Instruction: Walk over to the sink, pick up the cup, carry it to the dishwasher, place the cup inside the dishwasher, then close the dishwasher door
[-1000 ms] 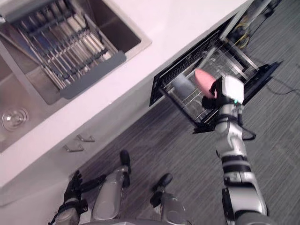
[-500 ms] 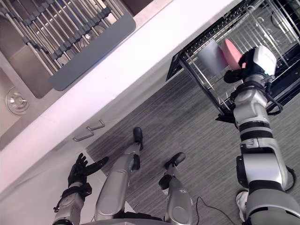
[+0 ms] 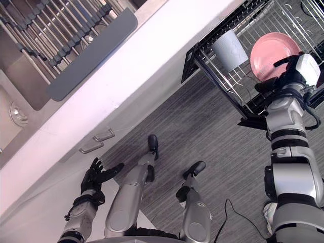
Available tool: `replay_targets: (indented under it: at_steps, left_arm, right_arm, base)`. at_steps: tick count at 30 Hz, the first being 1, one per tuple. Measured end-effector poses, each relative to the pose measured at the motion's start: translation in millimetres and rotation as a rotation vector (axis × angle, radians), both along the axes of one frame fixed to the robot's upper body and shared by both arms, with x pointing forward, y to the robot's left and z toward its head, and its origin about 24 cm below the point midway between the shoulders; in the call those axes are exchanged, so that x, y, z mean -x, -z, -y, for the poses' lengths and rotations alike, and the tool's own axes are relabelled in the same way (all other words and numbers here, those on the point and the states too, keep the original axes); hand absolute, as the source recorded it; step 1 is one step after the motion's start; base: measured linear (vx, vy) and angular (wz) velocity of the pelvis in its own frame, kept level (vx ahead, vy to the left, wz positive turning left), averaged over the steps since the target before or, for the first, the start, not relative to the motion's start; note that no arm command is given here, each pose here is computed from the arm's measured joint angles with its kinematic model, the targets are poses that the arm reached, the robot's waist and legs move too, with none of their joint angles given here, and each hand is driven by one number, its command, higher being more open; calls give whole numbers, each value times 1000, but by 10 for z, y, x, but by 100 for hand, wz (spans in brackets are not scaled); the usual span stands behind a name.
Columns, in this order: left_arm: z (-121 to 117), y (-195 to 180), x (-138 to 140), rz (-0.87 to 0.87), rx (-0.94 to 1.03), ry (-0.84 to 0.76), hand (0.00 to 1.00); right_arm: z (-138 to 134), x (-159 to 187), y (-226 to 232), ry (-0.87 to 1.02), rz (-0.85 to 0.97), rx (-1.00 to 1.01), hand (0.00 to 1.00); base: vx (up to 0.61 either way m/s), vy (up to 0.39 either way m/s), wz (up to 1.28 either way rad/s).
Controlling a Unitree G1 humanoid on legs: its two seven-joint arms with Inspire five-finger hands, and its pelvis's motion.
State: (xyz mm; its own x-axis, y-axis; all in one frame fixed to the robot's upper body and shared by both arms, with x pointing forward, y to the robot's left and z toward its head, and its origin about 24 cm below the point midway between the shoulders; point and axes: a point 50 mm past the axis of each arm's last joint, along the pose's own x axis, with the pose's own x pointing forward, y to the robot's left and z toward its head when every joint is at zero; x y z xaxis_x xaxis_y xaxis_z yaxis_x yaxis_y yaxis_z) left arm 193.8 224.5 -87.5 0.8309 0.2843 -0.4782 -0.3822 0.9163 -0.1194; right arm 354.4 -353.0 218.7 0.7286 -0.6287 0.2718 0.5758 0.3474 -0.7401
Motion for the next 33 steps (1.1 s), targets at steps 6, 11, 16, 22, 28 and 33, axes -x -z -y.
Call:
replay_targets:
  at_steps: [6,11,16,22,28,33]
  left_arm:
    - [3,9,11,-5,-3,0,100]
    - [-21,33,55,-27,-33,10,100]
    - [-89,83,138,-61,-57,-7,100]
    - [-72,104,163,-72,-53,-16,100]
    - [336,177,134,-97,-8,60,100]
    - [611,201,98,-105,78,73,100]
  right_arm:
    - [-46,66,-183,-23,143,14,100]
    - [155,245,96,50,197,-144,100]
    - [436,532,534,193,408,-577,100]
    - [535,692,748,318,568,-842,0]
    - [644,654,231,289,710,-873,0]
    - [600,576,-295,167,718,-712,0]
  base:
    - [-29,97,-3]
    - [27,77,3]
    - [11,66,-6]
    - [-85,71,-33]
    - [-40,73,-25]
    - [24,63,-19]
